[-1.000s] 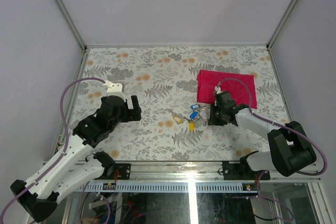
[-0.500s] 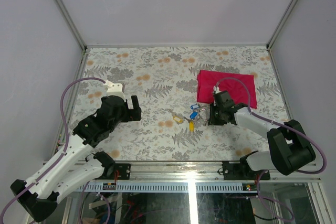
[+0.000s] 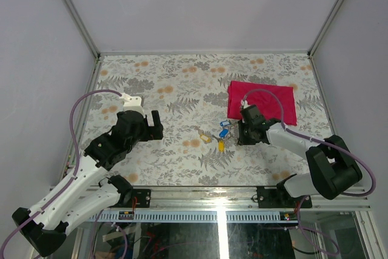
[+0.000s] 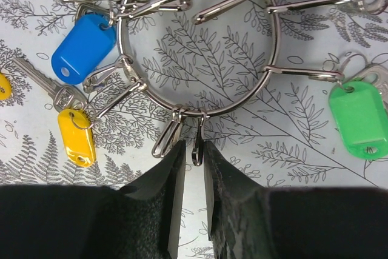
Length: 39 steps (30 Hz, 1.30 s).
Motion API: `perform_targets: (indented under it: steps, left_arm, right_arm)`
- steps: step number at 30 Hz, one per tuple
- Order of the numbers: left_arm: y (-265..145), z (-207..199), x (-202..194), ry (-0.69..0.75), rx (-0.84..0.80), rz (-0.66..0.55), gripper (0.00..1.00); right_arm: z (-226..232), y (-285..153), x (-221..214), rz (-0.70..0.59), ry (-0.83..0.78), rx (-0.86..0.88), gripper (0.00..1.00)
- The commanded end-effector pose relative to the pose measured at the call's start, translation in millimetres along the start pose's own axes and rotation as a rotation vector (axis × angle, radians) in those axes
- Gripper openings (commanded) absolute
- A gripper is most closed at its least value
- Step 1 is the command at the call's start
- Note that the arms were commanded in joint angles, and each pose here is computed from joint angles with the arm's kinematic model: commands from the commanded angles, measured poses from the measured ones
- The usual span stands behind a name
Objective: Put the keys on the keyring
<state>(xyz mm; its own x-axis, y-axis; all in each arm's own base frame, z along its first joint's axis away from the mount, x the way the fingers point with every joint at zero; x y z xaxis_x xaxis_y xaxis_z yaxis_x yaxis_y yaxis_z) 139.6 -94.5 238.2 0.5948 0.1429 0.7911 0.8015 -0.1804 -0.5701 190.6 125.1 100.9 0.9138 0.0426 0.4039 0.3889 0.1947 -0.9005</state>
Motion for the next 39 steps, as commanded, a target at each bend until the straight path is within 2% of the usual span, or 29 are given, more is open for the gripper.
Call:
perform_targets:
  steps: [1, 8, 11, 13, 23, 28, 34, 39]
  left_arm:
    - [0.8, -4.5, 4.7, -0.004, -0.031, -0.035, 1.00]
    - [1.1, -4.7, 4.8, -0.004, -0.030, -0.034, 1.00]
    - [1.2, -4.5, 4.7, -0.003, -0.028, -0.034, 1.00]
    - [0.3, -3.8, 5.6, -0.004, -0.023, -0.043, 1.00]
    - [-7.9, -2.4, 18.8, 0.000, -0.029, -0.139, 1.00]
    - [0.7, -18.9, 26.7, -0.001, -0.161, -0.179, 1.00]
    - [4.4, -46.6, 47.8, 0.032, -0.374, -0.254, 1.00]
    - [2.3, -81.6, 57.1, 0.109, -0.472, -0.261, 1.00]
  right_arm:
    - [0.8, 5.7, -10.0, 0.062, -0.027, -0.046, 0.25]
    - [-1.7, 7.2, -11.0, 0.086, -0.034, -0.106, 0.19]
    - [-3.0, 6.4, -13.0, 0.100, -0.028, -0.122, 0.05]
    - [-2.3, 3.7, -13.3, 0.090, -0.020, -0.110, 0.00]
    - [0.3, -42.2, -4.5, 0.031, -0.048, -0.063, 0.00]
    - [7.1, -74.1, -2.8, 0.019, -0.069, 0.050, 0.00]
    - [9.2, -125.5, 6.7, -0.117, -0.068, 0.105, 0.00]
    - [7.4, -162.5, 13.5, -0.198, -0.081, 0.101, 0.00]
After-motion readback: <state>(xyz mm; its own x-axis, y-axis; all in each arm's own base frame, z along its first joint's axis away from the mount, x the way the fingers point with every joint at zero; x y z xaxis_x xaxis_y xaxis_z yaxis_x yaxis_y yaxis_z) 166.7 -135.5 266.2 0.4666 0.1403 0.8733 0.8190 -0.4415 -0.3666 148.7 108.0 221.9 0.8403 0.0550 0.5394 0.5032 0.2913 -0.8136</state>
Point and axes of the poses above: each gripper's point midway between its finger pads, its own y axis out along the fingers, its own z axis along the line the jaws close on, x = y × z, the point moved 10 cm from there along -y, back along the fingers, and after that the axes turned 2 degrees about -y, right-handed, at the moved point
